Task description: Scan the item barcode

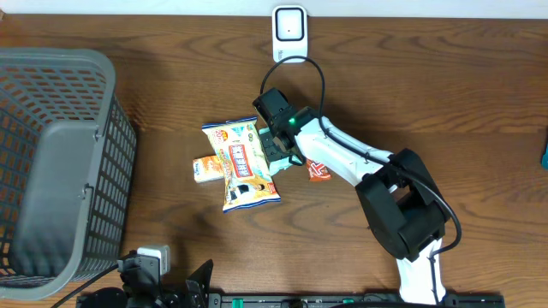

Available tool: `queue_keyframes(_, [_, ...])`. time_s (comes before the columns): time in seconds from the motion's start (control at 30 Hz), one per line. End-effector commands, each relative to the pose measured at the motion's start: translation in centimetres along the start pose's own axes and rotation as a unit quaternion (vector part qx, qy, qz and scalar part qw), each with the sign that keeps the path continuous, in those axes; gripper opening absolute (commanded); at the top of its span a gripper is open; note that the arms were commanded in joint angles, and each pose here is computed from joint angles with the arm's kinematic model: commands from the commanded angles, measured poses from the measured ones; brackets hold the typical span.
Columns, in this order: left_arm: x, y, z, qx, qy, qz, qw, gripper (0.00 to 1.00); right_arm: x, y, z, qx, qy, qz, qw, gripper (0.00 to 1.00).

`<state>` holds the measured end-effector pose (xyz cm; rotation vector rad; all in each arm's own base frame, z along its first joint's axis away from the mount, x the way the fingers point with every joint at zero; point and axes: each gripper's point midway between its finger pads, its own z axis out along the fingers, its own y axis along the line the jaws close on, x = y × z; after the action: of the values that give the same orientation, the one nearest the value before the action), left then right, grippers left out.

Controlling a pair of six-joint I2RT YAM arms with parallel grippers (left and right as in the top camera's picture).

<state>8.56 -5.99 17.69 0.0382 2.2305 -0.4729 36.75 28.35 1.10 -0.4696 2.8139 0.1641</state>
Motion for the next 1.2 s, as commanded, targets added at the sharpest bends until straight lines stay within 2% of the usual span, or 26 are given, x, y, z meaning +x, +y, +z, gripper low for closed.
queue_keyframes(0.0, [-0.1, -0.1, -0.2, 0.003, -0.005, 0.012, 1.000, 0.98, 1.9, 0.4, 0.2, -0.015, 0.040, 0.003, 0.999, 0.01])
queue_keyframes(0.13, [-0.1, -0.1, -0.2, 0.003, -0.005, 0.012, 1.000, 0.98, 1.0, -0.8, -2.2, -0.012, 0.043, 0.010, 0.999, 0.01])
queue_keyframes(0.23, [-0.1, -0.1, -0.2, 0.003, -0.005, 0.012, 1.000, 0.98, 0.3, -1.8, -6.3, -0.025, 0.047, 0.030, 0.998, 0.01])
queue_keyframes(0.33, [-0.1, -0.1, -0.2, 0.003, -0.005, 0.012, 1.000, 0.98, 0.5, -1.2, -10.7, -0.091, 0.057, 0.053, 0.993, 0.01])
queue_keyframes(0.47, [-0.1, -0.1, -0.2, 0.003, -0.005, 0.012, 1.000, 0.98, 2.3, -0.1, -16.9, -0.206, 0.086, 0.090, 0.971, 0.02])
queue_keyframes(0.57, [-0.1, -0.1, -0.2, 0.003, -0.005, 0.012, 1.000, 0.98, 3.7, 0.0, -20.4, -0.254, 0.119, 0.164, 0.946, 0.02])
queue_keyframes(0.6, [-0.1, -0.1, -0.2, 0.003, -0.005, 0.012, 1.000, 0.98, 4.8, -0.5, -21.8, -0.253, 0.148, 0.224, 0.930, 0.01])
queue_keyframes(0.67, [-0.1, -0.1, -0.2, 0.003, -0.005, 0.012, 1.000, 0.98, 6.4, -1.1, -23.1, -0.239, 0.192, 0.306, 0.901, 0.08])
queue_keyframes(0.73, [-0.1, -0.1, -0.2, 0.003, -0.005, 0.012, 1.000, 0.98, 8.6, -2.0, -24.2, -0.205, 0.250, 0.400, 0.857, 0.09])
queue_keyframes(0.8, [-0.1, -0.1, -0.2, 0.003, -0.005, 0.012, 1.000, 0.98, 10.1, -2.1, -25.2, -0.193, 0.297, 0.450, 0.820, 0.12])
queue_keyframes(0.87, [-0.1, -0.1, -0.2, 0.003, -0.005, 0.012, 1.000, 0.98, 10.7, -1.7, -26.4, -0.212, 0.331, 0.470, 0.791, 0.10])
queue_keyframes(0.9, [-0.1, -0.1, -0.2, 0.003, -0.005, 0.012, 1.000, 0.98, 10.5, -1.6, -26.7, -0.221, 0.334, 0.473, 0.785, 0.08])
queue_keyframes(1.1, [-0.1, -0.1, -0.2, 0.003, -0.005, 0.012, 1.000, 0.98, 9.8, -0.4, -27.8, -0.270, 0.348, 0.477, 0.760, 0.04])
queue_keyframes(1.17, [-0.1, -0.1, -0.2, 0.003, -0.005, 0.012, 1.000, 0.98, 9.7, -0.3, -27.9, -0.272, 0.348, 0.477, 0.760, 0.04])
